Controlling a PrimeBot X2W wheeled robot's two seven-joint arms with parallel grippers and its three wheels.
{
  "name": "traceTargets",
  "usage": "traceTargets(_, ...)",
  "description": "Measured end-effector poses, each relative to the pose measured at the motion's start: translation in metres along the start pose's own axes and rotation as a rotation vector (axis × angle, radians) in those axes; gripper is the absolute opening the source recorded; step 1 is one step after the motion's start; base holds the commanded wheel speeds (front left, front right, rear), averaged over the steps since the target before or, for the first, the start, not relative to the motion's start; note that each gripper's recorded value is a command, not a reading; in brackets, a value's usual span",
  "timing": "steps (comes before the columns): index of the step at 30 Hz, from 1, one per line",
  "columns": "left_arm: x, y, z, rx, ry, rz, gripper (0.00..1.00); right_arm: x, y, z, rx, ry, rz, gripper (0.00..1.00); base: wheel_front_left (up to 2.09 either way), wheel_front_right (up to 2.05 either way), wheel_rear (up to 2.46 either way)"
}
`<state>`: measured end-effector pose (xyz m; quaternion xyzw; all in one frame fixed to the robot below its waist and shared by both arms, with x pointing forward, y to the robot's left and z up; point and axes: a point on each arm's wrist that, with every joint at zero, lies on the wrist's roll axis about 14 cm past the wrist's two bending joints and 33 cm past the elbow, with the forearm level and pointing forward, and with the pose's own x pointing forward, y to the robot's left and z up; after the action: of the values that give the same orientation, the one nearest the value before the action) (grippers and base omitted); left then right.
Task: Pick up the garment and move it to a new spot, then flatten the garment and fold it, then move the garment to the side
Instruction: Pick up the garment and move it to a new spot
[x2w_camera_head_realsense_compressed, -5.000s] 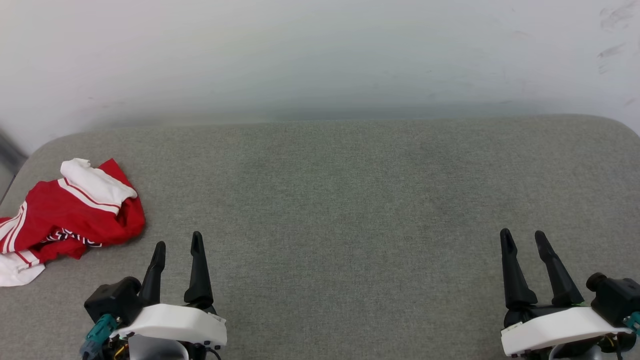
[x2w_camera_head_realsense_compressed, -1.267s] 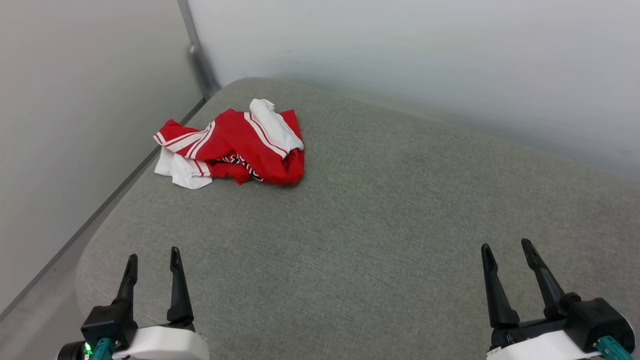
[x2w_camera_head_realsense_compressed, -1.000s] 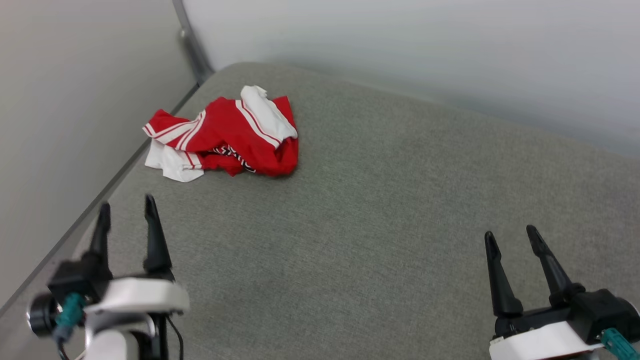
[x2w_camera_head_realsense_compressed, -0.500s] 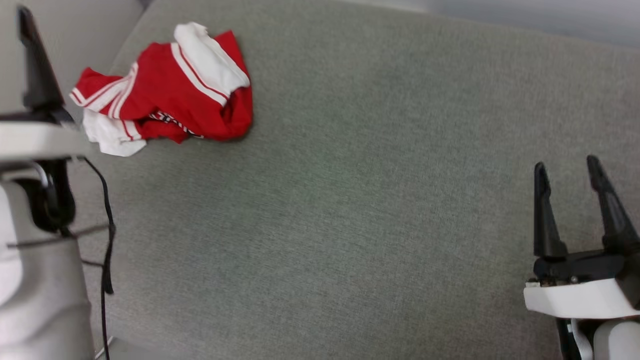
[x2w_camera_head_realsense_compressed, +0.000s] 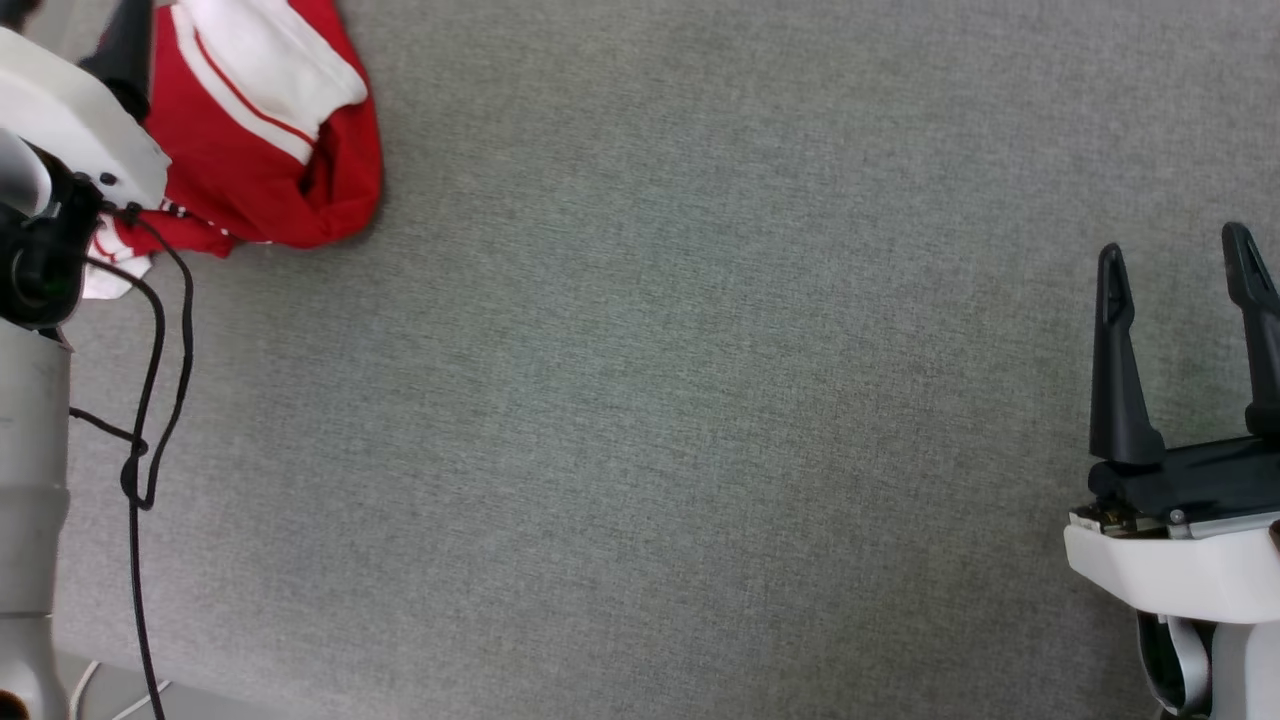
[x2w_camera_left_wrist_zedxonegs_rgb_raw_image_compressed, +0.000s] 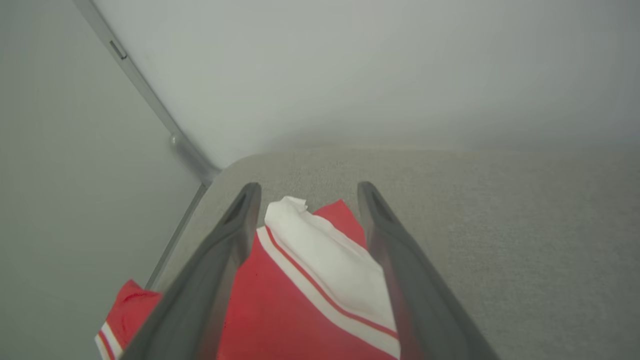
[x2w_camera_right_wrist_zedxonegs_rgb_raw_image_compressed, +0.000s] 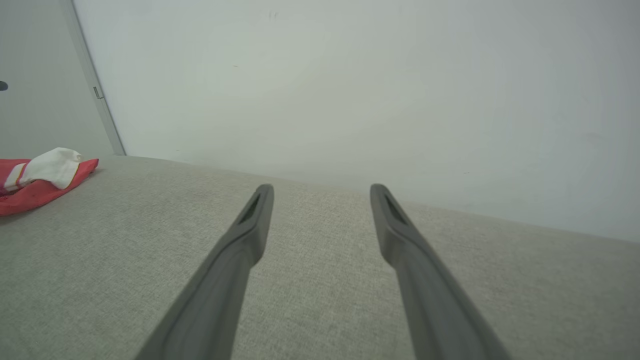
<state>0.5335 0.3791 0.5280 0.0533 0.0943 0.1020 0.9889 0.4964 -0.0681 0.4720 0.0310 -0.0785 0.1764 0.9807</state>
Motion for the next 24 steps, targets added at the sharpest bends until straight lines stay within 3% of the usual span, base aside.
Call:
traceTargets(13,-0.008,-0.038,-0.127,-0.078,0.768,-0.155,1.0,0.003,-0.012,-0.018,-0.014,0.021,-0.02,1.0,0.0,0.0,0.0)
traceTargets(17,-0.019,-0.046,-0.157,-0.084,0.917,-0.173,1.0,0.002,-0.016,-0.024,-0.016,0.032,-0.028,1.0,0.0,0.0,0.0)
traceTargets(21,-0.02,-0.052,-0.169,-0.086,0.965,-0.187,1.0,0.0,-0.02,-0.028,-0.019,0.045,-0.037,1.0,0.0,0.0,0.0)
traceTargets(22,-0.021,-0.052,-0.169,-0.087,0.969,-0.19,0.71,0.0,-0.02,-0.028,-0.019,0.047,-0.038,1.0,0.0,0.0,0.0)
traceTargets(23,-0.021,-0.052,-0.169,-0.085,0.969,-0.19,0.0,0.0,-0.02,-0.029,-0.019,0.048,-0.038,1.0,0.0,0.0,0.0)
traceTargets(24,-0.021,-0.052,-0.169,-0.077,0.966,-0.189,0.0,-0.001,-0.02,-0.028,-0.019,0.049,-0.038,1.0,0.0,0.0,0.0)
